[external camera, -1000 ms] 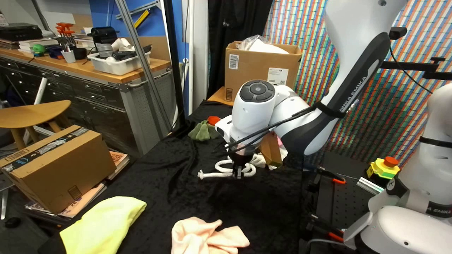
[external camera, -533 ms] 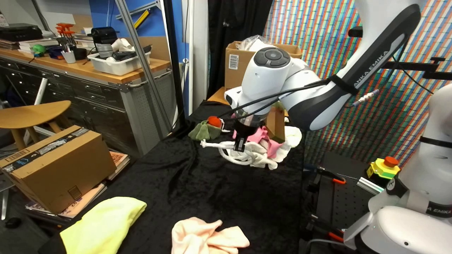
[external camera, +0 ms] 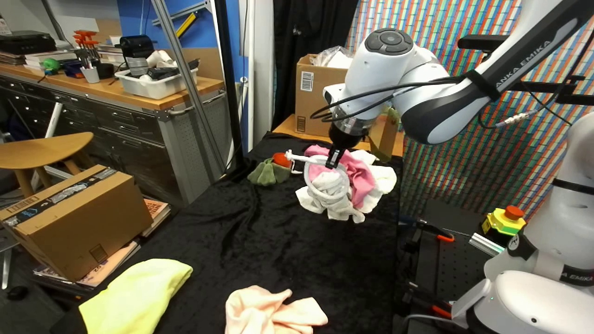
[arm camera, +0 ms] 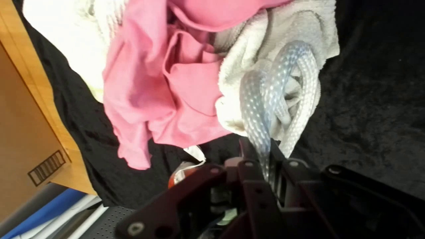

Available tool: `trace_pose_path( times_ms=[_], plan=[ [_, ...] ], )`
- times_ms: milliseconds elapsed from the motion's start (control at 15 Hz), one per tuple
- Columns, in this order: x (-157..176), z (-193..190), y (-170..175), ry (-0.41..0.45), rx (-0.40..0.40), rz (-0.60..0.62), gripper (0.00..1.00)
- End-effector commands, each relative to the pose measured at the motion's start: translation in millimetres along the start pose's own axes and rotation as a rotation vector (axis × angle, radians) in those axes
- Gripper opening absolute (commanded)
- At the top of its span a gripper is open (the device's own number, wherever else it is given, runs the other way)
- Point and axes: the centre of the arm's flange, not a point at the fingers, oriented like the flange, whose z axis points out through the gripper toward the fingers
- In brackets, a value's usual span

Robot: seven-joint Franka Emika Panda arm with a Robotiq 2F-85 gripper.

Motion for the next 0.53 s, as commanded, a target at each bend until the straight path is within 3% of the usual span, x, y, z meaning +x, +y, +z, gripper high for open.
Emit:
trace_pose_path(
  times_ms=[0, 467],
  plan=[
    [-21.7, -14.9, 30.7, 0.012, -0.050, 0.078, 0.04],
    [-30.1, 20.3, 70.7, -0.033, -0.120, 0.187, 0.04]
  ],
)
